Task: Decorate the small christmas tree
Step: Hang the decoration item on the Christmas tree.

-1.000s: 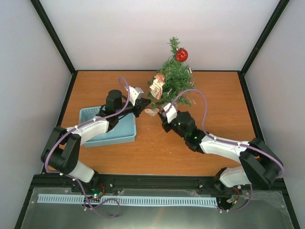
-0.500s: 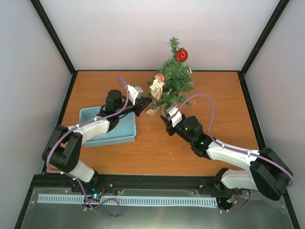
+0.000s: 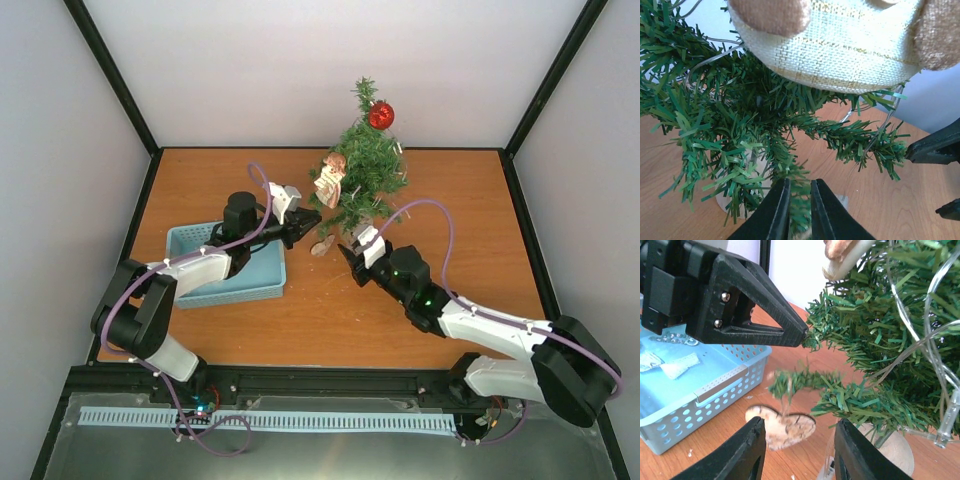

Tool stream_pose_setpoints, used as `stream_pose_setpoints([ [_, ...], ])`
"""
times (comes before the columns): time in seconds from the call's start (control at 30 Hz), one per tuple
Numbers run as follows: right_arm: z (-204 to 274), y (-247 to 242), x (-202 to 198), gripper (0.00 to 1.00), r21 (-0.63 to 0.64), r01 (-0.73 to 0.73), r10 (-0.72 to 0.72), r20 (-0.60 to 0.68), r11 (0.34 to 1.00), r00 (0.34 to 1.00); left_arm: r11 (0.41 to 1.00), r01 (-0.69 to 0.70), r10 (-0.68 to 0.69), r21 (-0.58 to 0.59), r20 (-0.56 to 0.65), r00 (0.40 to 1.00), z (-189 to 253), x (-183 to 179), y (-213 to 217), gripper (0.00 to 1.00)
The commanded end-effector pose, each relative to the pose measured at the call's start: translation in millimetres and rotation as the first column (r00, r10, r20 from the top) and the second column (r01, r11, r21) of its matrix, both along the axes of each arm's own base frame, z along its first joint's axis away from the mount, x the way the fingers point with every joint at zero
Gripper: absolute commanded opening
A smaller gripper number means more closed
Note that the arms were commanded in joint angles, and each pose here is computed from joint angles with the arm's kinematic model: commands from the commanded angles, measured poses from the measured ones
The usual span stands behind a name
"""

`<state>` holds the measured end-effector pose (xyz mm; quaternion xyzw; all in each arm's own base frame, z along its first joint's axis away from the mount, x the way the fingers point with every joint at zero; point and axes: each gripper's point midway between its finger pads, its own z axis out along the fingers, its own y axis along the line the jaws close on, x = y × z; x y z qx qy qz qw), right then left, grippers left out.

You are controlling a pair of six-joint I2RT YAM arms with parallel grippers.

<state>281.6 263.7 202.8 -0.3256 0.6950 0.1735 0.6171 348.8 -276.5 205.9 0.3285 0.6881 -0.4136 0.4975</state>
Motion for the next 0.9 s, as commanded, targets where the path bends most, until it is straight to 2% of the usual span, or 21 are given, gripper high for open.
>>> stream_pose_setpoints([
  [0.0,11.3,-7.0,-1.3,0.41,0.031,0.016,-0.017,0.026,0.999,1.0,0.999,0.031,-0.03,-0.025,0.049,0.998,17.6,-3.1,-1.4,0.13],
  [0.17,16.0,-12.2,-4.3,0.44,0.036,0.025,-0.026,0.031,0.999,0.999,0.999,0.033,-0.032,-0.025,0.047,0.998,19.1,-4.7,-1.4,0.17],
  [0.4,22.3,-16.2,-12.0,0.49,0.051,0.012,-0.014,0.027,0.999,1.0,0.999,-0.001,0.002,-0.035,0.049,0.999,29.7,-6.5,4.1,0.28],
  [0.57,29.8,-17.6,-22.9,0.68,0.04,-0.027,0.026,0.019,0.999,0.999,0.998,-0.046,0.047,-0.032,0.042,0.998,40.1,-12.1,12.9,0.43],
  [0.63,32.0,-18.7,-28.1,0.82,0.033,-0.043,0.043,0.01,0.999,0.999,0.996,-0.082,0.083,-0.024,0.037,0.996,43.8,-13.9,19.1,0.53],
  [0.67,34.8,-19.9,-30.6,0.94,0.035,-0.048,0.048,0.01,0.998,0.999,0.995,-0.101,0.101,-0.014,0.037,0.994,44.8,-15.4,22.8,0.56],
  [0.7,36.8,-21.2,-33.3,0.99,0.035,-0.054,0.053,0.008,0.998,0.999,0.993,-0.12,0.12,-0.003,0.039,0.992,45.7,-17.0,26.7,0.57],
  [0.8,44.2,-24.4,-41.9,1.0,0.042,-0.076,0.075,0.009,0.996,0.997,0.979,-0.204,0.203,0.015,0.029,0.979,46.2,-20.2,41.8,0.62],
  [0.87,47.4,-27.2,-46.8,1.0,0.044,-0.082,0.082,0.002,0.996,0.997,0.95,-0.311,0.312,0.038,-0.021,0.95,41.4,-15.5,57.8,0.66],
])
